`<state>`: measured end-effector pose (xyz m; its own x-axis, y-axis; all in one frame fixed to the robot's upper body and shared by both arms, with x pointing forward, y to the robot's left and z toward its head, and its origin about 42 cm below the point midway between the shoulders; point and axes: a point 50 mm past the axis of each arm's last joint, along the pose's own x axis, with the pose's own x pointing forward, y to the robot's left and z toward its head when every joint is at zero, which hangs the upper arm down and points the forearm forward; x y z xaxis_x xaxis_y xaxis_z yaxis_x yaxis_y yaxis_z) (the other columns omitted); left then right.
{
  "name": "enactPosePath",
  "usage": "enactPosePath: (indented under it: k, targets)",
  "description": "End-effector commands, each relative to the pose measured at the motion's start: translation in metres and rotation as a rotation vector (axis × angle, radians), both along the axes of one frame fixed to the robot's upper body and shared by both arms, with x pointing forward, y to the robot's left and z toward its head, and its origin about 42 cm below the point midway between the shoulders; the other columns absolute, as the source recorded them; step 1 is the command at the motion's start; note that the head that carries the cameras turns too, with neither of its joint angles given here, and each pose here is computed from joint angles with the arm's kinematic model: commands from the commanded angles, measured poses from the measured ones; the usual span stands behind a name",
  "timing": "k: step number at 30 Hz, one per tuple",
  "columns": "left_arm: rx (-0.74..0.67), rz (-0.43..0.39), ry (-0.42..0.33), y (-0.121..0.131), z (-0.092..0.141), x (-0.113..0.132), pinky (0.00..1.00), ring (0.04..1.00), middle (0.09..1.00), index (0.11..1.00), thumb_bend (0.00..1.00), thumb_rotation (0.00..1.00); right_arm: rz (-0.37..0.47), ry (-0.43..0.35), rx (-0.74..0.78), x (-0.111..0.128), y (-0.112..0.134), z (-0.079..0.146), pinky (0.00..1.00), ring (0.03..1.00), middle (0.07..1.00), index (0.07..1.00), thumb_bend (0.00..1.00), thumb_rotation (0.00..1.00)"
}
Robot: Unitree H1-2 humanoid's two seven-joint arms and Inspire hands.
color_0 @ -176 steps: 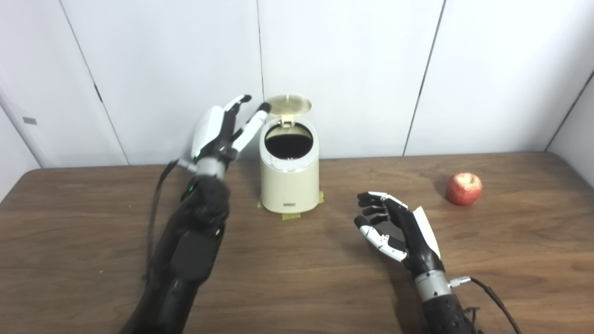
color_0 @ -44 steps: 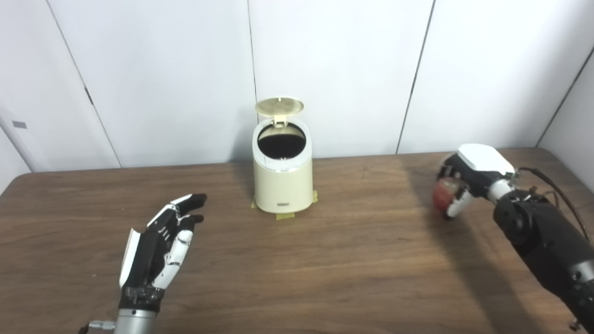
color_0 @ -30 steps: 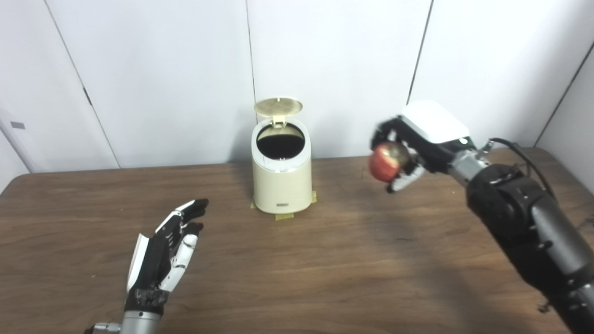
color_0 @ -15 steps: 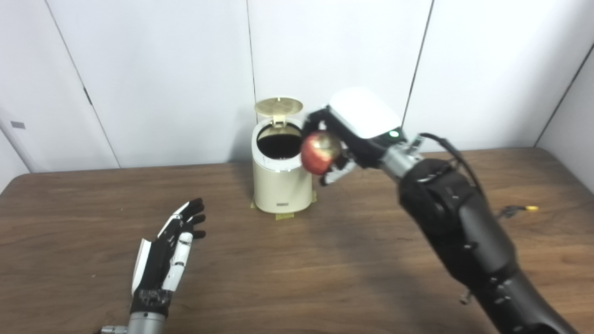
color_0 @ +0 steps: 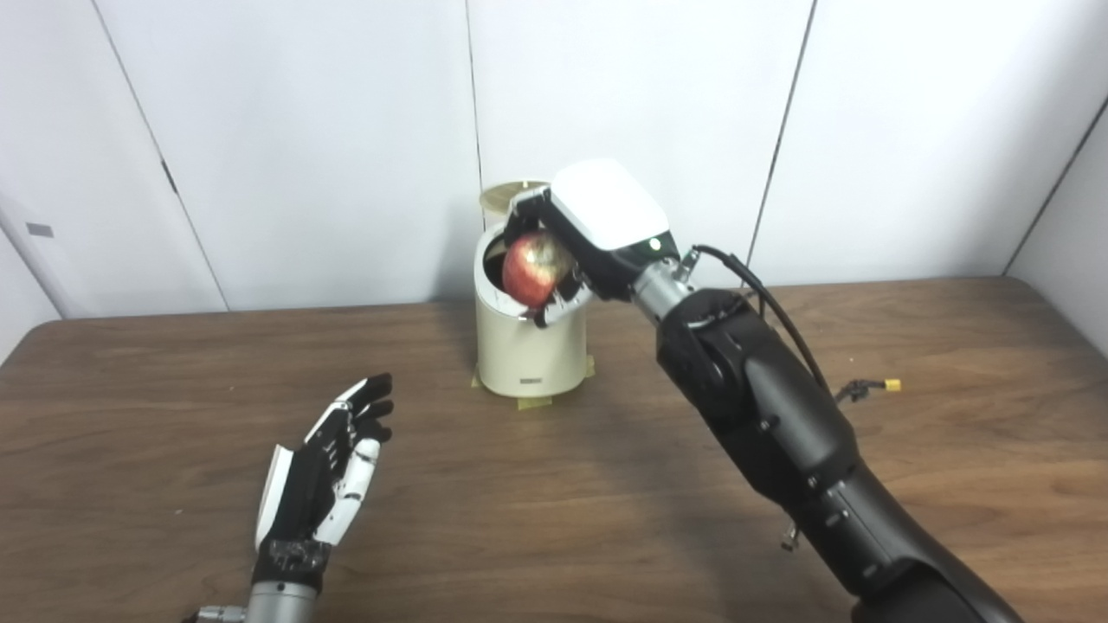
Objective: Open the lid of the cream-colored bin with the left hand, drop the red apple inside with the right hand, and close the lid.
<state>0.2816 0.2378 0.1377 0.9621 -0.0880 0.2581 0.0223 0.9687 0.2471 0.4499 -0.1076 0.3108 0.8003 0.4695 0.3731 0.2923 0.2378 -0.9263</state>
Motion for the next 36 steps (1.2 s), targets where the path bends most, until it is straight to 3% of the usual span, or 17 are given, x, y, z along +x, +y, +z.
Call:
enactPosePath:
  k: [1,7,17,27,29,30,31,33,36]
  targets:
    - [0.017,-0.011,-0.071,-0.002,0.014,0.008,0.76,0.839,0.875,0.853,0.32,0.74,0.031,-0.137,0.017,0.004,0.013,0.032,0.29,0.402,0.553,0.476,0.51,0.00]
    - [0.031,-0.013,-0.065,-0.003,0.015,0.007,0.77,0.849,0.877,0.855,0.34,0.77,0.025,-0.167,0.038,0.018,0.014,0.022,0.27,0.381,0.523,0.490,0.51,0.00]
    - [0.039,-0.015,-0.071,-0.004,0.016,0.006,0.76,0.848,0.861,0.847,0.30,0.75,-0.011,-0.202,0.057,0.035,0.010,0.010,0.31,0.389,0.496,0.488,0.52,0.00]
    - [0.036,-0.019,-0.066,-0.004,0.016,0.005,0.74,0.840,0.857,0.842,0.30,0.74,-0.055,-0.195,0.002,0.032,0.011,0.007,0.40,0.460,0.568,0.452,0.51,0.00]
    - [0.035,-0.018,-0.063,-0.004,0.016,0.005,0.75,0.843,0.862,0.848,0.30,0.74,-0.051,-0.190,0.002,0.030,0.012,0.007,0.43,0.540,0.634,0.481,0.52,0.10]
    - [0.031,-0.018,-0.062,-0.005,0.017,0.004,0.75,0.842,0.862,0.847,0.30,0.73,-0.051,-0.186,0.002,0.029,0.012,0.007,0.45,0.561,0.658,0.545,0.73,0.06]
    - [0.029,-0.019,-0.062,-0.005,0.017,0.004,0.75,0.841,0.862,0.847,0.30,0.73,-0.051,-0.183,0.004,0.028,0.012,0.007,0.46,0.589,0.693,0.601,0.87,0.04]
    - [0.027,-0.020,-0.062,-0.005,0.017,0.005,0.75,0.841,0.863,0.847,0.30,0.73,-0.051,-0.178,0.003,0.027,0.013,0.007,0.47,0.610,0.728,0.649,0.95,0.04]
    - [0.024,-0.022,-0.062,-0.004,0.016,0.005,0.74,0.841,0.863,0.848,0.30,0.72,-0.048,-0.178,0.000,0.023,0.013,0.008,0.46,0.612,0.777,0.704,0.98,0.08]
